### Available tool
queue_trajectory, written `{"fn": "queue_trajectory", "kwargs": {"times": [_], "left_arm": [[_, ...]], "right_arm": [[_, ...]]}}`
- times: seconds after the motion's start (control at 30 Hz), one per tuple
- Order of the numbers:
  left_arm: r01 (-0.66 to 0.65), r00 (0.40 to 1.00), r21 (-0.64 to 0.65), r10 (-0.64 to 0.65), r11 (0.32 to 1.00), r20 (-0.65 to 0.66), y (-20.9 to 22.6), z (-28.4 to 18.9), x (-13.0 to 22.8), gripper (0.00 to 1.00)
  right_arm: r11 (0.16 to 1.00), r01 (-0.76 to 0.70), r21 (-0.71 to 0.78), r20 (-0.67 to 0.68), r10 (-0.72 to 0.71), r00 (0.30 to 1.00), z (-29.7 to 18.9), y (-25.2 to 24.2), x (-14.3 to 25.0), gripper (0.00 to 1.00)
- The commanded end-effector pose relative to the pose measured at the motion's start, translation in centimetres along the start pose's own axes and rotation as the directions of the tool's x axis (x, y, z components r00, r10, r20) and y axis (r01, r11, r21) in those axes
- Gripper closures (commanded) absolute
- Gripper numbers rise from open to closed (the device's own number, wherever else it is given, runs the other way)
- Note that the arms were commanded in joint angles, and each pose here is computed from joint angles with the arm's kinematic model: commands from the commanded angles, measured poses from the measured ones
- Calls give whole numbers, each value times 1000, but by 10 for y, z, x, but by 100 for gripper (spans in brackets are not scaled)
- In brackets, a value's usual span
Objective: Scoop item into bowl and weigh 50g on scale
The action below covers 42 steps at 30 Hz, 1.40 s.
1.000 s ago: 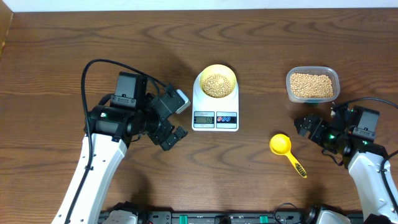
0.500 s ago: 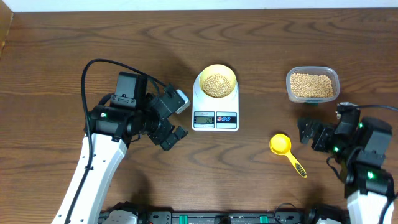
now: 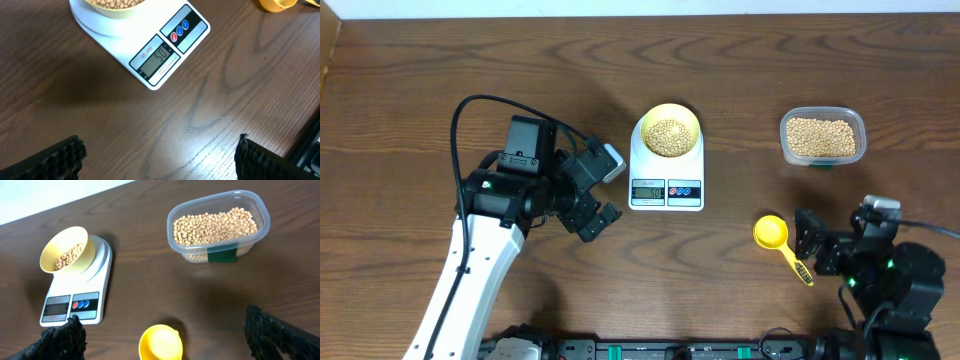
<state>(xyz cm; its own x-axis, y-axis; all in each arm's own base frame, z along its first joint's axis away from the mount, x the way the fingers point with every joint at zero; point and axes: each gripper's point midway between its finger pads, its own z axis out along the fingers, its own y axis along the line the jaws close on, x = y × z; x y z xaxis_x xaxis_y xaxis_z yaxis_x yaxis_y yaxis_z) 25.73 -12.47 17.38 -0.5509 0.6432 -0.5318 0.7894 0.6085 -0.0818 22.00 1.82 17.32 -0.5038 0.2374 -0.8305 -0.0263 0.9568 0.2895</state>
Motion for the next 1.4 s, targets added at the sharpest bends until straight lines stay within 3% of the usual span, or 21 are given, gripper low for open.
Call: {"fn": "queue_trajectory", "kwargs": {"times": [0.0,0.43,0.8,1.37], "left_arm": [[-20,1000,-12,20,1000,16,2,-5,-5,2],[-20,1000,-12,20,1000,16,2,-5,-5,2],[-20,1000,-12,20,1000,16,2,-5,-5,2],[-20,1000,-12,20,1000,16,2,-5,-5,2]], "right_arm": [[999,-44,25,16,43,999,1,-6,9,1],[999,-45,25,79,43,996,19,-16,20,1],[1000,26,13,203,-28,979,3,-9,4,1],[995,56,84,267,-77,961,-2,-10,-7,1]]}}
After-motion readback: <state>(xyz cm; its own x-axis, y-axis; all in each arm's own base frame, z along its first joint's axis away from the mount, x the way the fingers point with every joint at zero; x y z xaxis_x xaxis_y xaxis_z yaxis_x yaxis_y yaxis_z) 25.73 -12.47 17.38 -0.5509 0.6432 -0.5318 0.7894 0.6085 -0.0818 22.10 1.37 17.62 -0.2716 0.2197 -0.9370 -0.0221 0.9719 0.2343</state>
